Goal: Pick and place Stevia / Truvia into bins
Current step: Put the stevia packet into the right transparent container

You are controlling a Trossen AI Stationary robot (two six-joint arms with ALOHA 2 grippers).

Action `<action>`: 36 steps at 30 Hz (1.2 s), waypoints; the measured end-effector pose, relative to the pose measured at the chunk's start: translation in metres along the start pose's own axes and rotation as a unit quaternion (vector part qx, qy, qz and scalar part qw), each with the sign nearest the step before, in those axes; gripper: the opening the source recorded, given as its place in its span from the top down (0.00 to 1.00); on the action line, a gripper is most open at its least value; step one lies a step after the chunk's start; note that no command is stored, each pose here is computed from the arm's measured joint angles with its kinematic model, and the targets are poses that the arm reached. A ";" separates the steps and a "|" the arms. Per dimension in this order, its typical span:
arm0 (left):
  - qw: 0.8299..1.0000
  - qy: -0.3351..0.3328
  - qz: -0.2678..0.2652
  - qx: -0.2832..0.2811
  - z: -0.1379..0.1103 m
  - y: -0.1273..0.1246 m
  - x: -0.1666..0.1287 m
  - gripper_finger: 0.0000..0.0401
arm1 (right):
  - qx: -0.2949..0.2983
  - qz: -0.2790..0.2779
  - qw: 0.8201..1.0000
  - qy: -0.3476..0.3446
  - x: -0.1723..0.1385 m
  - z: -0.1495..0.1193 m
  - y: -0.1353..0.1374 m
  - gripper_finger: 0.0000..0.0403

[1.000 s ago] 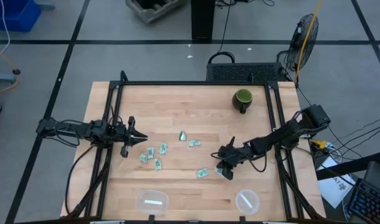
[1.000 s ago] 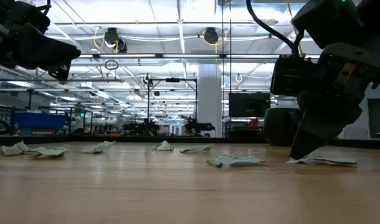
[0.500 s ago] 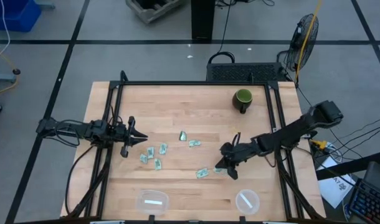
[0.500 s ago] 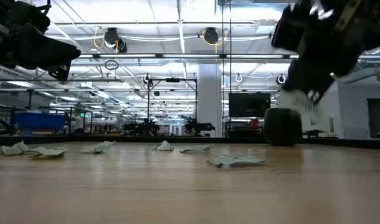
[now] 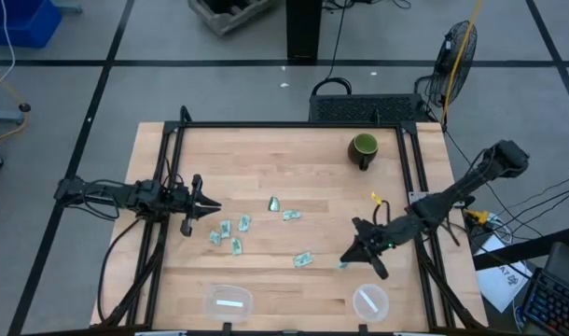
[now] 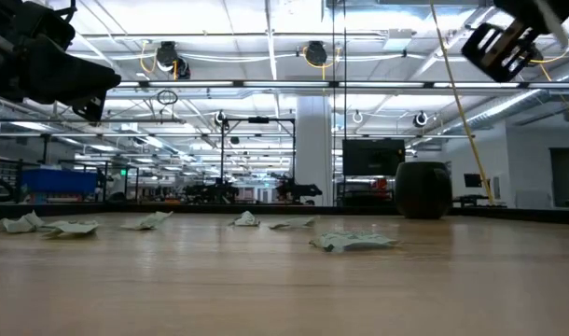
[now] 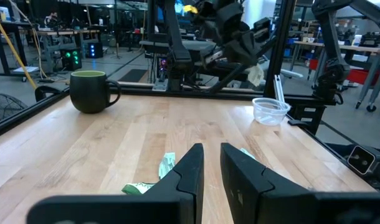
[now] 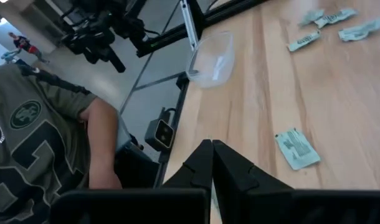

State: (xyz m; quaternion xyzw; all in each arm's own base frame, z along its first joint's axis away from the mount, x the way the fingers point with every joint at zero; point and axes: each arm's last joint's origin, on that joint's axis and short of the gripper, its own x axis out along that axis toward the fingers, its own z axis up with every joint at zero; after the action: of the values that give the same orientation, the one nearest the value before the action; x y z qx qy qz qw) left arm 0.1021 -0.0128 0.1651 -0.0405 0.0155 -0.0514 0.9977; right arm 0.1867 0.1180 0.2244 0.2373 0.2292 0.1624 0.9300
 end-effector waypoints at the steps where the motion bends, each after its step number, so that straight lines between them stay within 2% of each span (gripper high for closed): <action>1: 1.000 0.000 0.000 0.000 0.000 0.000 0.000 0.86 | -0.007 -0.001 1.000 -0.003 -0.001 -0.002 0.004 1.00; 17: 1.000 0.000 0.000 0.000 0.000 0.000 0.000 0.86 | -0.056 -0.018 0.997 -0.048 -0.025 -0.049 0.060 1.00; 25: 1.000 0.000 0.000 0.000 0.000 0.000 0.000 0.86 | -0.028 -0.039 0.998 -0.036 -0.017 -0.078 0.069 1.00; 36: 1.000 0.000 0.000 0.000 0.000 0.000 0.000 0.86 | 0.020 -0.025 0.999 -0.020 0.008 -0.116 0.077 1.00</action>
State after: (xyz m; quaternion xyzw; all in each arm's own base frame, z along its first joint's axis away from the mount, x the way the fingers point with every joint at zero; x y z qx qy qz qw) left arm 0.1021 -0.0128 0.1651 -0.0404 0.0155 -0.0515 0.9977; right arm 0.1207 0.2278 0.1704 0.2533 0.2194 0.1294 0.9332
